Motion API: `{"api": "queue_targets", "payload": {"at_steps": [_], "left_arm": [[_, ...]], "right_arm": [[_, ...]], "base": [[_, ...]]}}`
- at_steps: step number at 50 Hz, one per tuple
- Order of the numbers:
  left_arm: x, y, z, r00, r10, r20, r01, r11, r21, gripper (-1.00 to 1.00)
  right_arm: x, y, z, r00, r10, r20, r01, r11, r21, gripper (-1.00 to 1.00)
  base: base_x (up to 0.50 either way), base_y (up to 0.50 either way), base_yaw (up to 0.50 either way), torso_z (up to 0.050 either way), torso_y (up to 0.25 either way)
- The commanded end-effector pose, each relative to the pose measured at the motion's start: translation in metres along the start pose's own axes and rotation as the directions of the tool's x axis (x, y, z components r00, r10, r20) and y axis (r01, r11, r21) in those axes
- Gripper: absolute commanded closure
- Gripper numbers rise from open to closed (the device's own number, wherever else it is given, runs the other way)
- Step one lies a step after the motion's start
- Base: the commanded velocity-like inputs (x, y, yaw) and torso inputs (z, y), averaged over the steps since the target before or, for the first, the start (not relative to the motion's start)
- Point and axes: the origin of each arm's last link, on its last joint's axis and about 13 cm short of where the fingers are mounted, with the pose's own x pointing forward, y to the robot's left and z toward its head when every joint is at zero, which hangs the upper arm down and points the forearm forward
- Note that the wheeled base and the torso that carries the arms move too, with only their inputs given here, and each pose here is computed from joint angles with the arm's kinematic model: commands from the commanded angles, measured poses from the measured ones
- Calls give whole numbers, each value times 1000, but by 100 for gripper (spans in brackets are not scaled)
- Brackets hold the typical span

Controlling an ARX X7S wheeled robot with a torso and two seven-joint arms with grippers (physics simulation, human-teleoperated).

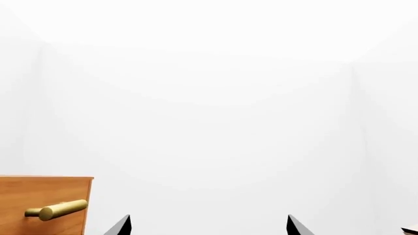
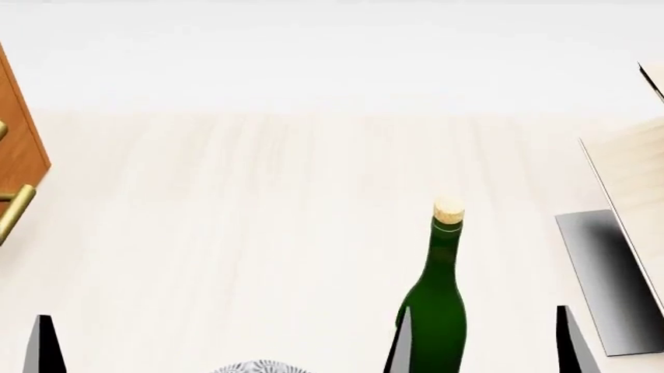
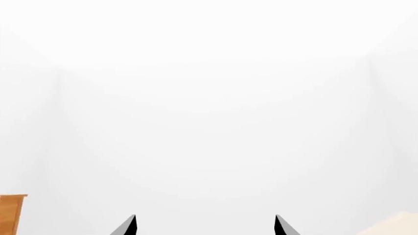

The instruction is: Put the wine bottle on the wine rack.

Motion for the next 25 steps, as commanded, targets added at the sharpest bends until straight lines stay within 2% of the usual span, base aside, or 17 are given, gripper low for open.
{"api": "queue_targets", "payload": {"at_steps": [1,10,25], "left_arm": [[0,0,0,1000,-1,-2,1,1000,0,-100],[0,0,-1,1000,0,-7,0,1000,0,-100],[0,0,-1,1000,0,-9,0,1000,0,-100]], "right_arm": [[0,0,-4,999,-6,-39,6,1000,-12,-100],[1,0,-4,999,-6,-49,6,1000,-3,-100],[1,0,-3,999,-2,-48,2,1000,-1,-100]], "base": [[0,0,0,0,0],[0,-1,0,0,0],[0,-98,0,0,0]]}}
